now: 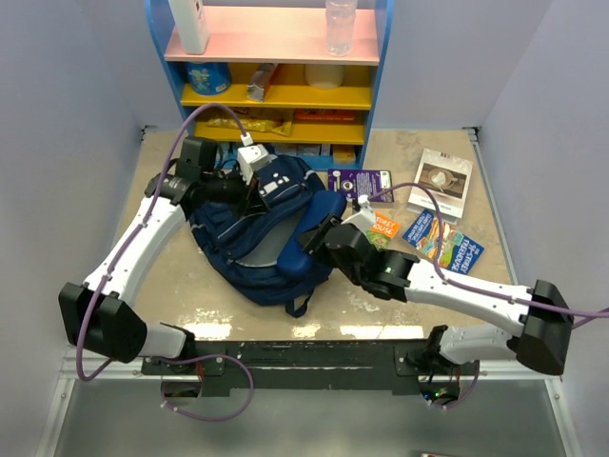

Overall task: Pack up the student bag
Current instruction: Place the stationery in the student bag.

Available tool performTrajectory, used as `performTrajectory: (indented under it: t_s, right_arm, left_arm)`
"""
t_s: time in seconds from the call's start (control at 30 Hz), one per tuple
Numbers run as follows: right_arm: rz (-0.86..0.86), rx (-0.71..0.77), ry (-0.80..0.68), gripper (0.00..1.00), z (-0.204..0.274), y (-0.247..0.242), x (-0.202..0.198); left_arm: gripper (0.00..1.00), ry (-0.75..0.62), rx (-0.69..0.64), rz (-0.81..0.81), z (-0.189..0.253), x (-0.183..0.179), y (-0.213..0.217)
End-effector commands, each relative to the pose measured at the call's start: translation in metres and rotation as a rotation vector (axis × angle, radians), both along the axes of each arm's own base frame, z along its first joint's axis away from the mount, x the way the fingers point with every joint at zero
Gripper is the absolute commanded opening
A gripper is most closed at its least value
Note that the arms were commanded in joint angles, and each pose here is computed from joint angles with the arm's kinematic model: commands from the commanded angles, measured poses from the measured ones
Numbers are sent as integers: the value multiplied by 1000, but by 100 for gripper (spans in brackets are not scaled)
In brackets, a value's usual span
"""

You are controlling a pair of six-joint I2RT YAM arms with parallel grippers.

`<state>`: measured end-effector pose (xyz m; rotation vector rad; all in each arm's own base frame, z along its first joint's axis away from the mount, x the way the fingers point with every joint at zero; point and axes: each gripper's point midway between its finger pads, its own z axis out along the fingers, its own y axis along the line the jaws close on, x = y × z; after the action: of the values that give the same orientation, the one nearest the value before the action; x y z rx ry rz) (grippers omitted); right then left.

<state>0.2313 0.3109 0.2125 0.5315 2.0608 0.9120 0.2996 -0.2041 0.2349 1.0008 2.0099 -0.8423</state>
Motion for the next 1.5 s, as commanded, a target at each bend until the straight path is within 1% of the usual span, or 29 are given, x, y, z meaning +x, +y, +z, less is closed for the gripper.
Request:
performTrajectory:
  t_s: [0.0, 0.03, 0.07, 0.2, 0.33, 0.37, 0.4, 0.43, 0.47, 0.5, 0.53, 0.63, 0.7, 0.77, 0.8, 0.83, 0.9, 0.93, 1.03, 1.1, 1.13, 1.17, 1.2, 1.23, 1.3, 1.33, 1.37, 1.43, 1.47]
  right_arm:
    - [65, 165, -32, 47, 40, 30, 17]
    - [49, 159, -10, 47, 30, 30, 26]
    - [56, 187, -23, 46, 34, 35, 30]
    - [69, 196, -11, 44, 27, 50, 46]
    - [24, 213, -39, 44, 31, 62, 66]
    - [-22, 209, -57, 44, 27, 62, 77]
    - [-25, 204, -64, 44, 24, 66, 80]
    - [-30, 226, -82, 43, 33, 73, 84]
    - [-53, 181, -84, 43, 19, 77, 90]
    - [-44, 166, -92, 43, 18, 87, 86]
    - [-36, 183, -117, 43, 31, 97, 88]
    - [36, 172, -123, 42, 24, 130, 79]
    - [54, 159, -125, 42, 18, 139, 71]
    - [62, 203, -128, 43, 19, 142, 69]
    - [96, 212, -117, 44, 8, 144, 63]
    - [112, 260, -144, 49, 17, 149, 62]
    - [160, 242, -146, 56, 12, 159, 60]
    - [168, 198, -134, 71, 4, 159, 59]
    - [198, 86, -155, 87, 10, 150, 57]
    - [220, 1, -197, 91, 13, 138, 54]
    - [199, -38, -202, 95, 19, 123, 52]
    - [193, -64, -219, 97, 24, 113, 50]
    - [186, -104, -207, 99, 11, 99, 46]
    - [180, -90, -243, 99, 28, 87, 42]
    - [189, -123, -247, 99, 21, 71, 34]
    - [207, -142, -273, 99, 25, 66, 32]
    - [231, -128, -289, 99, 34, 62, 25]
    - [279, -169, -297, 99, 33, 56, 15]
    - [306, -160, -316, 99, 42, 53, 5]
  left_arm:
    - [0, -184, -156, -145, 69, -19, -16]
    - [0, -184, -159, -152, 69, -20, -17]
    - [0, -177, -170, -170, 69, -24, -19]
    - [0, -169, -197, -220, 68, -33, -22]
    - [0, -155, -224, -282, 65, -44, -25]
    - [0, -145, -235, -297, 64, -48, -26]
    - [0, -145, -238, -309, 63, -49, -27]
    - [0, -143, -241, -318, 62, -51, -27]
    - [0, -130, -250, -334, 62, -55, -28]
    - [0, -137, -250, -345, 61, -56, -27]
    - [0, -135, -251, -354, 60, -58, -28]
    - [0, -122, -242, -371, 55, -60, -27]
    - [0, -119, -231, -387, 51, -63, -26]
    - [0, -104, -233, -407, 49, -66, -25]
    - [0, -99, -237, -413, 49, -68, -25]
    - [0, -92, -244, -426, 48, -70, -27]
    - [0, -87, -242, -429, 48, -70, -26]
    - [0, -94, -231, -423, 49, -68, -26]
    - [0, -97, -187, -388, 42, -62, -22]
    - [0, -96, -169, -347, 37, -54, -21]
    - [0, -114, -146, -315, 32, -45, -19]
    - [0, -99, -146, -292, 29, -43, -19]
    - [0, -105, -148, -281, 28, -40, -20]
    - [0, -124, -141, -260, 22, -33, -20]
    - [0, -104, -158, -229, 19, -28, -22]
    - [0, -109, -161, -217, 15, -21, -24]
    - [0, -89, -168, -203, 14, -19, -25]
    - [0, -83, -165, -186, 10, -10, -29]
    - [0, -70, -162, -175, 8, -9, -30]
